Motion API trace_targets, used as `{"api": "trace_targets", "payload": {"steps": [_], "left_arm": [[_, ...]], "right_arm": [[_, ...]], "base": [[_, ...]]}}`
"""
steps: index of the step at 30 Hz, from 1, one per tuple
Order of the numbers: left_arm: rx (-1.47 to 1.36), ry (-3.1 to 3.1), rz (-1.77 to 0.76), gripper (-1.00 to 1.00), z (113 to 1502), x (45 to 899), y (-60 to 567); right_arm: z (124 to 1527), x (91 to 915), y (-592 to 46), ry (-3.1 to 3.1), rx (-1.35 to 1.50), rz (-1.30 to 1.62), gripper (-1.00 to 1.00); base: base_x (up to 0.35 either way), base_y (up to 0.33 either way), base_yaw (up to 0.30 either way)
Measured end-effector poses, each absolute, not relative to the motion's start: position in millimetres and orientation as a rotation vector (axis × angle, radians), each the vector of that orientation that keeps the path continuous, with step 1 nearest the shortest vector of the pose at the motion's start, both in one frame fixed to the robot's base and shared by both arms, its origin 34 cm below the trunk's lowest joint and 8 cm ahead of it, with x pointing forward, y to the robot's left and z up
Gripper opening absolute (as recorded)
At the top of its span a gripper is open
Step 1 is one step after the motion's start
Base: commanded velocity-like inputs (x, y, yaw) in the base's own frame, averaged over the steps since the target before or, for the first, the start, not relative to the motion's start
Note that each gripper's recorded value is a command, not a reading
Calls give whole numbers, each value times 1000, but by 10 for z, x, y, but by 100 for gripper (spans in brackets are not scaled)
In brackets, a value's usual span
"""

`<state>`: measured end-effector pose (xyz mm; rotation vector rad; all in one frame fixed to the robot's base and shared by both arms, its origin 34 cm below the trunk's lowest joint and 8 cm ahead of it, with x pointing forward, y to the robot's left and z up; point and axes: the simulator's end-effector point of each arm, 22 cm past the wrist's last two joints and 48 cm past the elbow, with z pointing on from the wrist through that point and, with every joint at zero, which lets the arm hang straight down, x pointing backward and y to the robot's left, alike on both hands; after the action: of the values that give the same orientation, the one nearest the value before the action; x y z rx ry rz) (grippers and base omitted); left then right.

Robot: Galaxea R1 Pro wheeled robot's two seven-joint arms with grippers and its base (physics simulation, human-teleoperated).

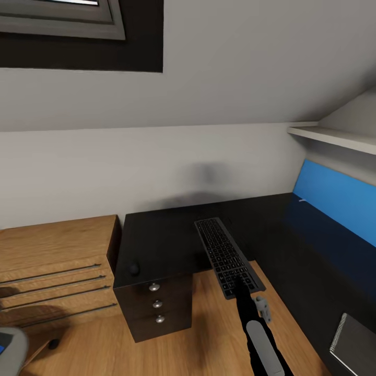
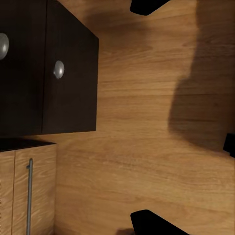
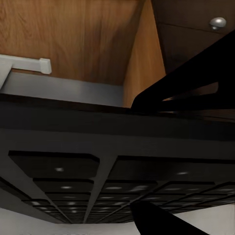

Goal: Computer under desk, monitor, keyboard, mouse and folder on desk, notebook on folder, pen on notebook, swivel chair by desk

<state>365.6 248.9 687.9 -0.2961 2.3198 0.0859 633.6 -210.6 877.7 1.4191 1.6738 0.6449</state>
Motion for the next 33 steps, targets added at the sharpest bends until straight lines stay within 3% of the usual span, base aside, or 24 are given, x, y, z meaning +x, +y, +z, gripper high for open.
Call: {"api": "trace_targets", "payload": {"steps": [33], "left_arm": [[-294, 2318, 86, 100, 6884, 3658, 2490]], "right_arm": [[8811, 6351, -2142, 1657, 1418, 649, -100]], "base": [[82, -23, 0]]}}
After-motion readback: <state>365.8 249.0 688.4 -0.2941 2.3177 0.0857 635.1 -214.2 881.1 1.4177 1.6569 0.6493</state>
